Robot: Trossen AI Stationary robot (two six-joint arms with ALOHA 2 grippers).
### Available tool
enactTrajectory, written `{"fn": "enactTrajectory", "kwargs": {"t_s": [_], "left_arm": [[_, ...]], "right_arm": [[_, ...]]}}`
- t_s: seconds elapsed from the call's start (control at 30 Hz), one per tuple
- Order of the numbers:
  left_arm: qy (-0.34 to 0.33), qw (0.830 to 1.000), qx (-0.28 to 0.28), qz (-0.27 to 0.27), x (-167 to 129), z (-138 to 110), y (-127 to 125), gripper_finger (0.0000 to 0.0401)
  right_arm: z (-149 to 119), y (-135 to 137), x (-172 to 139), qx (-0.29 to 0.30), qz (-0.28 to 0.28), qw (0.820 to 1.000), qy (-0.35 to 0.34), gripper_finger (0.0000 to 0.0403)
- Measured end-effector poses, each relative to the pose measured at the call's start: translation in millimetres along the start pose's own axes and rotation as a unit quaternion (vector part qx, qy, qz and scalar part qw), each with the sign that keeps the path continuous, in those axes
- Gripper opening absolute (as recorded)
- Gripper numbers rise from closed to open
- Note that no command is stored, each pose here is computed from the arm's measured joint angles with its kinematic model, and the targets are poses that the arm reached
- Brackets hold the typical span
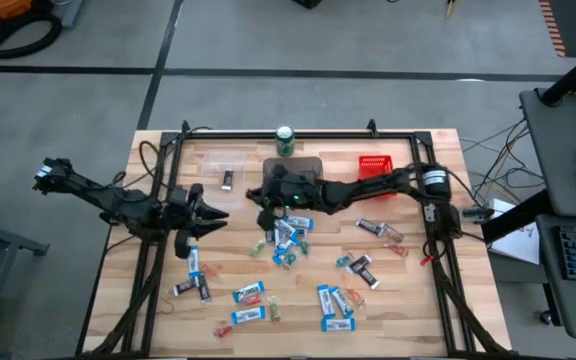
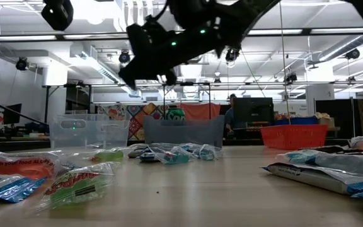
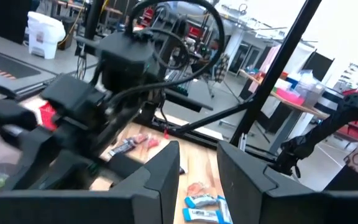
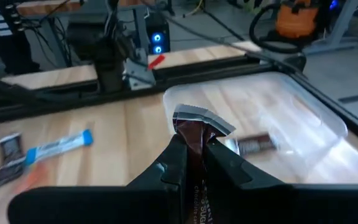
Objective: Organize candy in baskets
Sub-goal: Put the brown chocolate bar into the transparent bin
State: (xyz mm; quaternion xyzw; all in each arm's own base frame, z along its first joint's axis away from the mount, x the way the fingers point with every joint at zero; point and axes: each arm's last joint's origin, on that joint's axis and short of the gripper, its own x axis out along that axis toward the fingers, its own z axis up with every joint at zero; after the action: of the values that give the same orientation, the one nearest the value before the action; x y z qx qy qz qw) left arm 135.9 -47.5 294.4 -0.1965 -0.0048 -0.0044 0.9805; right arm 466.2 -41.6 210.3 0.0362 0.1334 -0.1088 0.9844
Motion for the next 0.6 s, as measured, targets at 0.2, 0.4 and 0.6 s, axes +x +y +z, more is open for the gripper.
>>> {"fn": "enactTrajectory", "kwargs": {"t_s": [0.2, 0.4, 0.6], "left_arm": [[-0.010, 1.000, 0.013, -0.005, -6.8, 4.2, 1.3, 0.0093], [-0.011, 1.000, 0.014, -0.005, -7.6, 4.6, 1.6, 0.0093], [-0.007, 1.000, 0.019, -0.003, -6.0, 3.2, 1.4, 0.0093]], "right_arm": [[4.4, -8.8, 30.3, -0.010, -0.012, 1.000, -0.017, 0.0034], [-1.0, -21.8, 52.0, -0.005, -0.026, 0.999, -0.020, 0.0034], [-2.1, -28.2, 64.1, -0.009, -0.031, 0.999, -0.028, 0.0034]]}}
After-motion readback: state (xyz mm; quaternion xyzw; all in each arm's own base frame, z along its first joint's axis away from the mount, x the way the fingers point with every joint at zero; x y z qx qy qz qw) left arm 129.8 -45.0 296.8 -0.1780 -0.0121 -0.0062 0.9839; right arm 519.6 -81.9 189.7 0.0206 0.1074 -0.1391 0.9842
